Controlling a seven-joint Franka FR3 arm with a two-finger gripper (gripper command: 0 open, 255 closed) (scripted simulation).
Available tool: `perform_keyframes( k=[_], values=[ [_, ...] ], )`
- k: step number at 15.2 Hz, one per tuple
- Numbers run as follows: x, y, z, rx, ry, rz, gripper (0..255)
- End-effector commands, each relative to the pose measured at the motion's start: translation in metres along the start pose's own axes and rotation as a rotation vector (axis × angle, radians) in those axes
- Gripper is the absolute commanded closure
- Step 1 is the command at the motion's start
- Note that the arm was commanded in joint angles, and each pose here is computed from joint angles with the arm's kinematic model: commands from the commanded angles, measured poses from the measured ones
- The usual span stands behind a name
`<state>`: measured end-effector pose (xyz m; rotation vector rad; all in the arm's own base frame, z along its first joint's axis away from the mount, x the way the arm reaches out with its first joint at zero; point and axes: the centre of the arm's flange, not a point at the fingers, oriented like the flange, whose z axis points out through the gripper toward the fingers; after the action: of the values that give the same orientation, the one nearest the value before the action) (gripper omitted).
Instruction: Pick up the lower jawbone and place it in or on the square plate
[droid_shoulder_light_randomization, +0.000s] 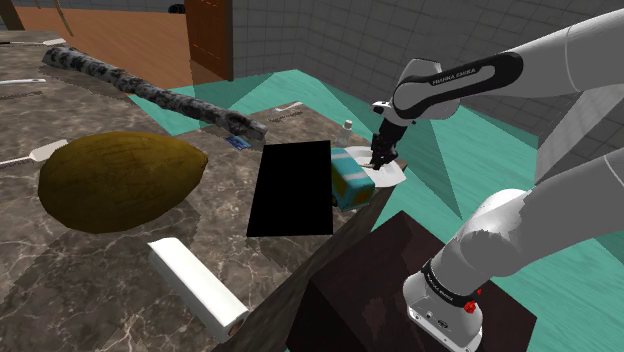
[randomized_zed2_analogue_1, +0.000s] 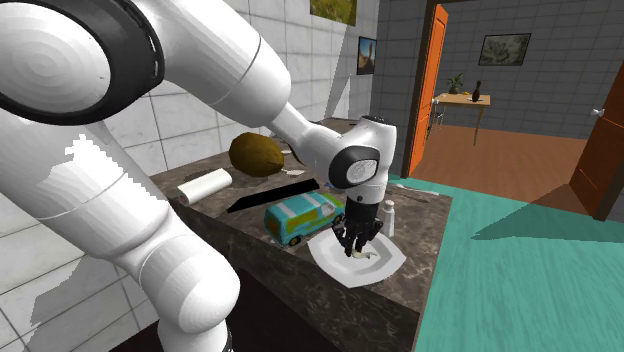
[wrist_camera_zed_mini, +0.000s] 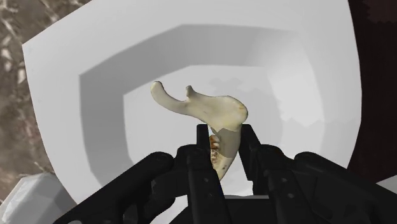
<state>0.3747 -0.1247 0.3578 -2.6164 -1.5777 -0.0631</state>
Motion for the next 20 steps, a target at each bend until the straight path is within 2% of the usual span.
perform_keyframes(
  k=[1,2,3,8,12,20],
  values=[
    [0.0,0.0,0.0,0.0,0.0,0.0,255],
    [0.0,0.0,0.0,0.0,0.0,0.0,255],
    [0.0,0.0,0.0,0.0,0.0,0.0,0],
    [0.0,0.0,0.0,0.0,0.0,0.0,0],
    [0.0,0.0,-0.05,0.0,0.0,0.0,0],
    [0.0,0.0,-0.05,0.0,0.0,0.0,0]
  ],
)
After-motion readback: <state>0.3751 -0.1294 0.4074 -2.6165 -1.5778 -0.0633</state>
